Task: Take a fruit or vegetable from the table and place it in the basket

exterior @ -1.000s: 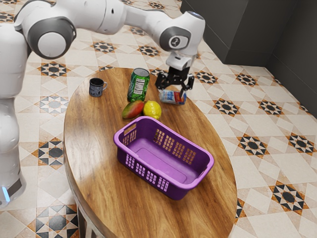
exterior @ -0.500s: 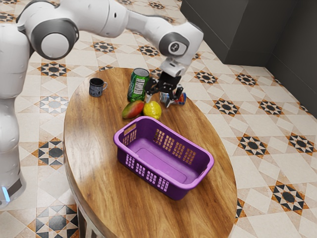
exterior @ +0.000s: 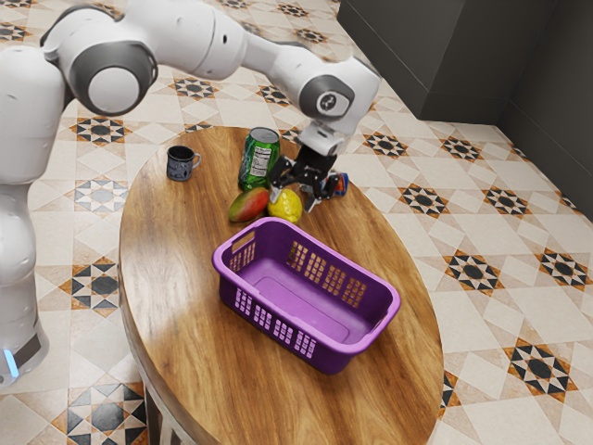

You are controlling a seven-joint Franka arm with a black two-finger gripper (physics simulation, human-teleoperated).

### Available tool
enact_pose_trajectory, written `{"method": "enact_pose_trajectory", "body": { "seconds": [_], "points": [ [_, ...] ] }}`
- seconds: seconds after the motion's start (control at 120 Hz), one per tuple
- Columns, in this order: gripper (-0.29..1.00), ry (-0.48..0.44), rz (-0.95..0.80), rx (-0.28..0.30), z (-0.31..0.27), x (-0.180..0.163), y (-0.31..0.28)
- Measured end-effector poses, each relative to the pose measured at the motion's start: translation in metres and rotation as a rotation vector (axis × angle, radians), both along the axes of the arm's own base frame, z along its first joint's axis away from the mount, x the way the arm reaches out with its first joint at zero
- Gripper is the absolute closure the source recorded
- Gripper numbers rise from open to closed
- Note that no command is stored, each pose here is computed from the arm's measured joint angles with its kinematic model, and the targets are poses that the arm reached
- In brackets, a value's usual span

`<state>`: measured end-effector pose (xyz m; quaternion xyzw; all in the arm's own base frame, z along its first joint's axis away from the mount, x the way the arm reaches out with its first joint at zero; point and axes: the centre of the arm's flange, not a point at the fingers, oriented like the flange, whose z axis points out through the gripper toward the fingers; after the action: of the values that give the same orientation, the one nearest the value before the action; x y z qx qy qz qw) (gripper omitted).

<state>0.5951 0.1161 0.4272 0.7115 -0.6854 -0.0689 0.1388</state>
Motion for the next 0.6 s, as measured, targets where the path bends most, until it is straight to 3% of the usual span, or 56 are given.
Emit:
{"method": "enact_pose_trajectory", "body": {
  "seconds": [0.242, 0.6],
  "points": [
    [0.02, 0.005, 0.006, -0.007, -0.01, 0.003, 0.002],
    [0.28, 0.003, 0.029, 0.002, -0.014, 0.005, 0.003]
  ]
}}
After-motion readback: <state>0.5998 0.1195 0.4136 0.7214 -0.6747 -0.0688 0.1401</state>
